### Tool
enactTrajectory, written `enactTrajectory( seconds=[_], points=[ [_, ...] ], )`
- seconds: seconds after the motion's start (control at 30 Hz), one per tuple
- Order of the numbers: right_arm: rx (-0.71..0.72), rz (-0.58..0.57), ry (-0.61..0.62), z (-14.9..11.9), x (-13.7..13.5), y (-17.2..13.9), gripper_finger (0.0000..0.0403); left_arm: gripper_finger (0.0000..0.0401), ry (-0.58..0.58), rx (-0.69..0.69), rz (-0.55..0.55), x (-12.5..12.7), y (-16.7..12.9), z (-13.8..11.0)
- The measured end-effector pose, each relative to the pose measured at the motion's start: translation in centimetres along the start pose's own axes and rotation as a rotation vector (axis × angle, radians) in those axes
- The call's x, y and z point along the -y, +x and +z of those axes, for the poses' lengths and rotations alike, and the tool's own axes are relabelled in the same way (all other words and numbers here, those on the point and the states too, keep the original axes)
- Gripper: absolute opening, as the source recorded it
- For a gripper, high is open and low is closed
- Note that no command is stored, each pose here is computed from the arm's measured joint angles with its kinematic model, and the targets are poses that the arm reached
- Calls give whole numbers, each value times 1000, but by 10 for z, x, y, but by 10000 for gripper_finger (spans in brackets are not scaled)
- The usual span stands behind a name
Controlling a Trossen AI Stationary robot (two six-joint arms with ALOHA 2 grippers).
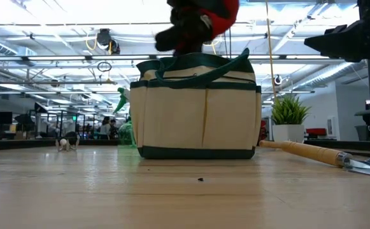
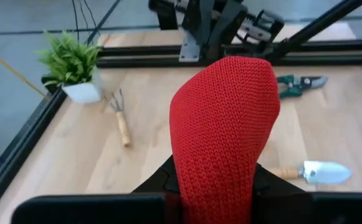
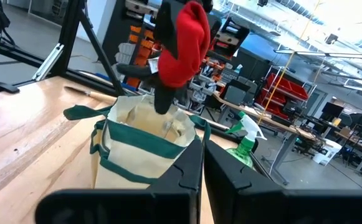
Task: Pick & Place Garden tools in Gardening bag
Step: Put the red gloves into the gardening bag
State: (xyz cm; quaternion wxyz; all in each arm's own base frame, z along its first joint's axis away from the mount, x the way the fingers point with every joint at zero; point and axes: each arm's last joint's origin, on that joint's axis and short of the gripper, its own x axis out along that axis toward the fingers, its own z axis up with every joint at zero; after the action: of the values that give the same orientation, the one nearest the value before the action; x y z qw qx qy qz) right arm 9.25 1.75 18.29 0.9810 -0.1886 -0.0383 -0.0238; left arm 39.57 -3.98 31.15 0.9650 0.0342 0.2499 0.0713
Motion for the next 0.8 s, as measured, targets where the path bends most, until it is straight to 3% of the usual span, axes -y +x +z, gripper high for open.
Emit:
enactTrajectory(
  seconds=[0.33, 0.8],
  points=[
    [-3, 1, -1, 0, 0, 0, 9, 59, 10, -24, 6, 2, 15, -8],
    [-4, 1, -1, 0, 0, 0, 9, 59, 30, -32, 1, 1, 16, -9]
  ],
)
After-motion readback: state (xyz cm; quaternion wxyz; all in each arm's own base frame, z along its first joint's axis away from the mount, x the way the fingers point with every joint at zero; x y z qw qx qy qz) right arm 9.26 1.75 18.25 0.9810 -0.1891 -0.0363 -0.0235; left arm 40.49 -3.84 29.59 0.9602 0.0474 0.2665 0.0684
